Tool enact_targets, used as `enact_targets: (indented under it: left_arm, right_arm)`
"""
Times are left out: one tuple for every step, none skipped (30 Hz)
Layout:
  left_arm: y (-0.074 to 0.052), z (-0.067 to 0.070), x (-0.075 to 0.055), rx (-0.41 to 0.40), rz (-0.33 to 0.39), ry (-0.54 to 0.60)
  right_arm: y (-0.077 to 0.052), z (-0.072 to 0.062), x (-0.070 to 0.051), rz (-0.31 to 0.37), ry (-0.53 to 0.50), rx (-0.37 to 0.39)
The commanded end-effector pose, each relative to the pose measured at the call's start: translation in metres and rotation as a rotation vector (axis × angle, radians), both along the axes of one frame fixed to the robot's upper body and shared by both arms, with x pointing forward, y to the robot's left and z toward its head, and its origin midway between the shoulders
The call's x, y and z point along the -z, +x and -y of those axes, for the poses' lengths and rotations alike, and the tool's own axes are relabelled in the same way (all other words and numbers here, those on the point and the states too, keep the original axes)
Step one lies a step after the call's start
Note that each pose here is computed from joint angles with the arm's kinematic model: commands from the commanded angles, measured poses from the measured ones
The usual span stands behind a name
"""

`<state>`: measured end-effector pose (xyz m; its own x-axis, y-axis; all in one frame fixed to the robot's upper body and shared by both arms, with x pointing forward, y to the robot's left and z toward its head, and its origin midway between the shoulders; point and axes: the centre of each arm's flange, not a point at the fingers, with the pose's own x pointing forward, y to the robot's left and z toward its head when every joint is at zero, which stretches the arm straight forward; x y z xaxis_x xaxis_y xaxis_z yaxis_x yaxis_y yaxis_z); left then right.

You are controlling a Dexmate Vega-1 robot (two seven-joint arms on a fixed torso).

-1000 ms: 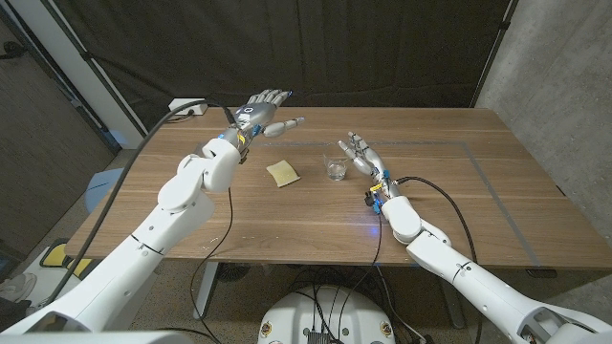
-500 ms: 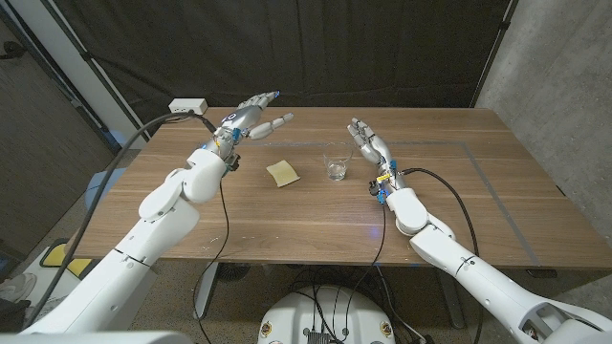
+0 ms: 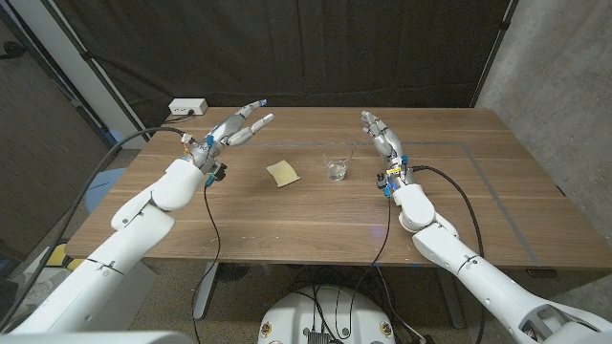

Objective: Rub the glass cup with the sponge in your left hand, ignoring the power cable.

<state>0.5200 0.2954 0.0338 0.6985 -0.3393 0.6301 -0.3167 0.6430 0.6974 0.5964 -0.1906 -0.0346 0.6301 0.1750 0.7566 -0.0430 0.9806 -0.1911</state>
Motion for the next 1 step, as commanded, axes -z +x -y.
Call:
enact_targets:
  left_arm:
    - [0.0113, -0.024, 0.0122, 0.067, -0.073, -0.09]
  right_arm:
    - [-0.0032, 0.0105, -0.0043, 0.004, 0.087, 0.018]
